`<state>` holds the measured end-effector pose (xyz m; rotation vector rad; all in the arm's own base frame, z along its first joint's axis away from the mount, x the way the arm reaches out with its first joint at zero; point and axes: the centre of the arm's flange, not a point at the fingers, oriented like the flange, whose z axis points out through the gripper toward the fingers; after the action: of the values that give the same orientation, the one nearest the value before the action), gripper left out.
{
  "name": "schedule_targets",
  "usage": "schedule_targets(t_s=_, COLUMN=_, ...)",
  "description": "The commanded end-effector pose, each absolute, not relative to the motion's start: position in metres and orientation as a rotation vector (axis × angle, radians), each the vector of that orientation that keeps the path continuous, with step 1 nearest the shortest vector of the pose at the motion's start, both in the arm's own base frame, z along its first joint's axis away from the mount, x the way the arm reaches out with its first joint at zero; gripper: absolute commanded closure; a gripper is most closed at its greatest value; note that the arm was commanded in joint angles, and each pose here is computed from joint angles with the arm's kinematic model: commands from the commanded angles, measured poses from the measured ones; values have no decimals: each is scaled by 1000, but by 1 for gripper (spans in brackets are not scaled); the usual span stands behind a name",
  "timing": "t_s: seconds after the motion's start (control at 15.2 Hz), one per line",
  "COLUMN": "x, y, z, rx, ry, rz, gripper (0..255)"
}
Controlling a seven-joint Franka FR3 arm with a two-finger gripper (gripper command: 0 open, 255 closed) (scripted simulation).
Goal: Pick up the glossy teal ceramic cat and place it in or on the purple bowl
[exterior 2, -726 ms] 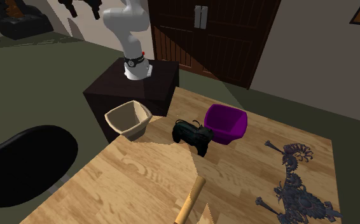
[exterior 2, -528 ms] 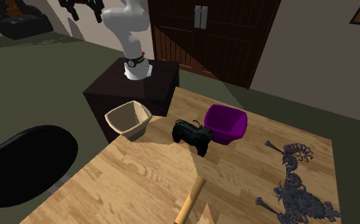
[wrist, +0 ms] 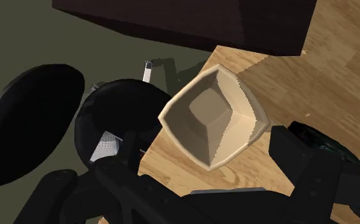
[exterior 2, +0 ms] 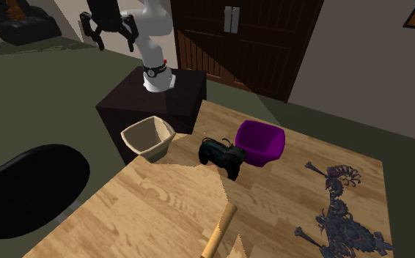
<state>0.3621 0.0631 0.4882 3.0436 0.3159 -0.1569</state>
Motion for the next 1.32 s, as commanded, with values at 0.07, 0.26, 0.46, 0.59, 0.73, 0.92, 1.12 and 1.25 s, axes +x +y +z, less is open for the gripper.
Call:
schedule_targets(t_s=0.07, x=378, y=92, z=466, rx=3019, ry=429, rz=-137, gripper=0)
schedule_targets(t_s=0.26, x=391, y=122, z=443, rx=2990, ry=537, rz=-121, gripper=0)
schedule_targets(t_s=0.46, x=402, y=152, z=419, rx=2957, ry=644, rz=-104, gripper=0)
schedule_targets(t_s=0.59, x=408, y=173, z=403, rx=2933, ry=714, rz=-93, gripper=0)
schedule_targets(t_s=0.73, x=414, y=194, z=387, rx=2907, ry=783, rz=-82, gripper=0)
schedule_targets(t_s=0.92, x=420, y=225, z=364, rx=2866, ry=886, rz=-65, gripper=0)
schedule_targets(t_s=1.12, x=424, y=257, z=339, rx=2820, ry=987, rz=-48, gripper=0)
schedule_targets(t_s=1.25, x=426, y=278, z=323, rx=2789, ry=1053, rz=-37, gripper=0)
